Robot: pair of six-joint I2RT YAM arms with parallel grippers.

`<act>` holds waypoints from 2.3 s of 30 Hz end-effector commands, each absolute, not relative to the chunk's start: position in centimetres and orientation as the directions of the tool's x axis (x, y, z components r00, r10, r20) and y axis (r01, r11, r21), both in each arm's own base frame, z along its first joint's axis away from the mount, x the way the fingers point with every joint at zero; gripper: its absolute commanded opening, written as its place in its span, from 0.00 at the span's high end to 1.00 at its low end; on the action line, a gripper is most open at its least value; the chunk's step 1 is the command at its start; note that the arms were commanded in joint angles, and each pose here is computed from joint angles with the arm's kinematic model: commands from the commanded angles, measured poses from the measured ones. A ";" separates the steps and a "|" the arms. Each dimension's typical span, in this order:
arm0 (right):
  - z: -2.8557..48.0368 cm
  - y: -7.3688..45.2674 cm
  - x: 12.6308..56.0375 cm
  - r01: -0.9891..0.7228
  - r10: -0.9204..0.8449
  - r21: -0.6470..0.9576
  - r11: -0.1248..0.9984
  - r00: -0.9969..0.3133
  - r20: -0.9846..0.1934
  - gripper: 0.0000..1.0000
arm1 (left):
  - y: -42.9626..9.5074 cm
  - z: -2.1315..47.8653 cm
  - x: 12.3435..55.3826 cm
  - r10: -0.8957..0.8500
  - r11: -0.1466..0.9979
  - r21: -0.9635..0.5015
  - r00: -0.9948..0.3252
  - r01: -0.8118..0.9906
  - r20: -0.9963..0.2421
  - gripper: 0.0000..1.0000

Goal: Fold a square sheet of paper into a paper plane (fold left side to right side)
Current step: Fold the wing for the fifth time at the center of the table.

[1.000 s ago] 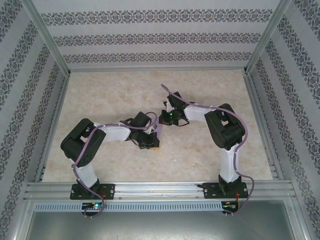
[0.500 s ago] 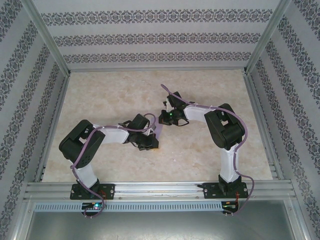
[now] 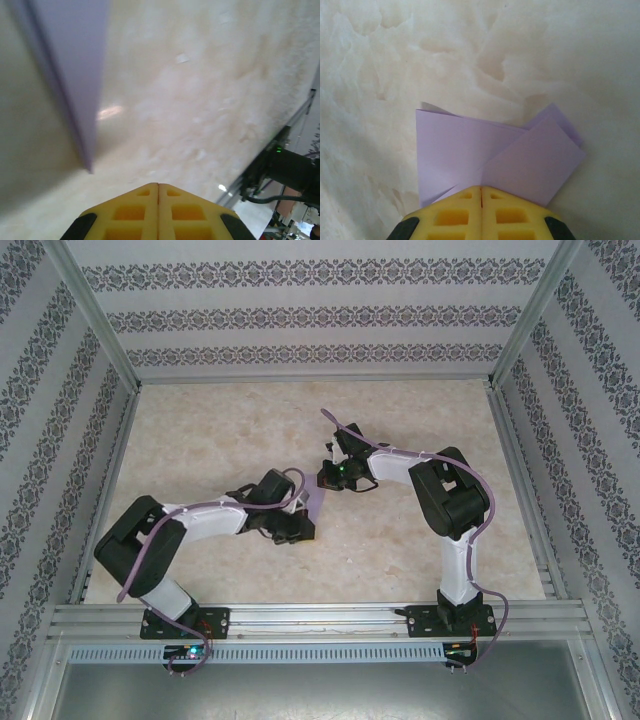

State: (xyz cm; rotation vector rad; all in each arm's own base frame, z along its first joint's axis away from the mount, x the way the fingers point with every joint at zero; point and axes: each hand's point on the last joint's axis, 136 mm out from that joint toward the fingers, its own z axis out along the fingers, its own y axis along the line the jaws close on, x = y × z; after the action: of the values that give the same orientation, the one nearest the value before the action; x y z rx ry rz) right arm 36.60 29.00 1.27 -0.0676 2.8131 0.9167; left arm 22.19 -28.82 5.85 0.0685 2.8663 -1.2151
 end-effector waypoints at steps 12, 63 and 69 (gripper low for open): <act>-5.3 25.8 31.7 -0.006 -0.006 0.397 0.918 -1.000 -0.003 1.00 | -29.1 5.9 29.9 0.042 0.685 -0.718 -0.991 0.120 -0.125 0.94; -3.1 26.2 34.2 0.017 0.038 0.535 0.845 -0.999 -0.028 1.00 | -30.7 4.9 31.8 0.062 0.658 -0.743 -0.992 0.121 -0.106 0.95; -3.7 25.9 34.0 0.017 0.032 0.509 0.860 -0.999 -0.020 1.00 | -30.2 3.5 31.3 0.072 0.692 -0.714 -0.994 0.111 -0.085 0.95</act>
State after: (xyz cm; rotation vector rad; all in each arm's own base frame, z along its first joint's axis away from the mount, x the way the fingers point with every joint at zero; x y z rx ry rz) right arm 36.66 28.63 1.50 -0.0471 2.8139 1.0445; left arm 31.59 -30.05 3.84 0.1377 2.8213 -1.2241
